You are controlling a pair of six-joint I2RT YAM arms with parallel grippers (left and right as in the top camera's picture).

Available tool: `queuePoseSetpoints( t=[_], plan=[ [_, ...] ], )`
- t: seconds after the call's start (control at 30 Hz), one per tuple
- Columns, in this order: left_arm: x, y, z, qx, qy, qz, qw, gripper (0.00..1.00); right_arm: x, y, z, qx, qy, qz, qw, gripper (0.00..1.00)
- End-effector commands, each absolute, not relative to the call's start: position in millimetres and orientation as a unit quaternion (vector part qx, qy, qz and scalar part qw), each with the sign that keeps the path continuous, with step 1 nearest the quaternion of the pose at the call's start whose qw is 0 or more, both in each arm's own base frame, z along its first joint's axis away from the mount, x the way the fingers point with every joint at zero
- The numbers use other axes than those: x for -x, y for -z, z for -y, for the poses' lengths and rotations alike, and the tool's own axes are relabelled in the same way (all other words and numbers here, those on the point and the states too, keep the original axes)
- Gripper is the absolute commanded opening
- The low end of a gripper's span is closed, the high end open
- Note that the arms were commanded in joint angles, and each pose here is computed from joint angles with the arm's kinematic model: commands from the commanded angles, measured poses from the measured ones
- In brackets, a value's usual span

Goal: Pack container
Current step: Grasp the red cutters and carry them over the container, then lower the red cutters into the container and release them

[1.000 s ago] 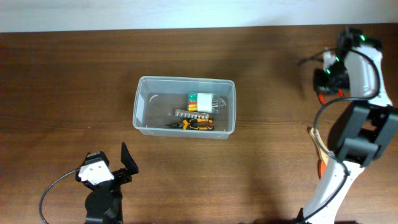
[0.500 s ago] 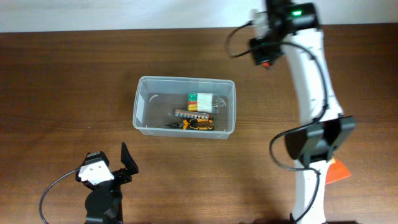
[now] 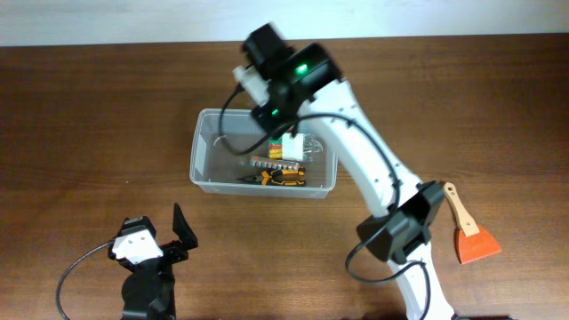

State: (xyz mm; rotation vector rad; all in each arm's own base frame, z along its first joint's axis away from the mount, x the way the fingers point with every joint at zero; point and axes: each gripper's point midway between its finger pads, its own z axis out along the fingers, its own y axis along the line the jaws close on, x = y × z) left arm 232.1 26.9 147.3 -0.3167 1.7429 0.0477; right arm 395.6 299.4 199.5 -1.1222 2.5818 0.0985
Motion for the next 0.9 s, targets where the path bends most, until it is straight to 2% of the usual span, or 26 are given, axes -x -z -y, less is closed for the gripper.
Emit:
queuePoseSetpoints(
  t=[0.0,0.23,0.5,0.87],
  plan=[
    [-231.8,-146.9,-26.8,0.135,-0.024,-0.762,0.633,0.99,-377.1,-205.9,-323.4,0.427,-0.042,-0.887,0.17,0.04],
    [-231.8,-146.9,-26.8,0.135,-0.024,-0.762,0.633,0.99,-368.9,-182.8,-346.4,0.463,-0.041,-0.87,0.166,0.04],
    [-231.8,-146.9,-26.8,0.135,-0.024,-0.762,0.633,0.99,-386.8,-146.2,-328.8,0.466,-0.015,-0.872,0.15,0.04],
    [-231.8,-146.9,-26.8,0.135,-0.024,-0.762,0.633,0.99,-403.4,-143.4,-308.4,0.449,-0.012,-0.881,0.148,0.04]
  ],
)
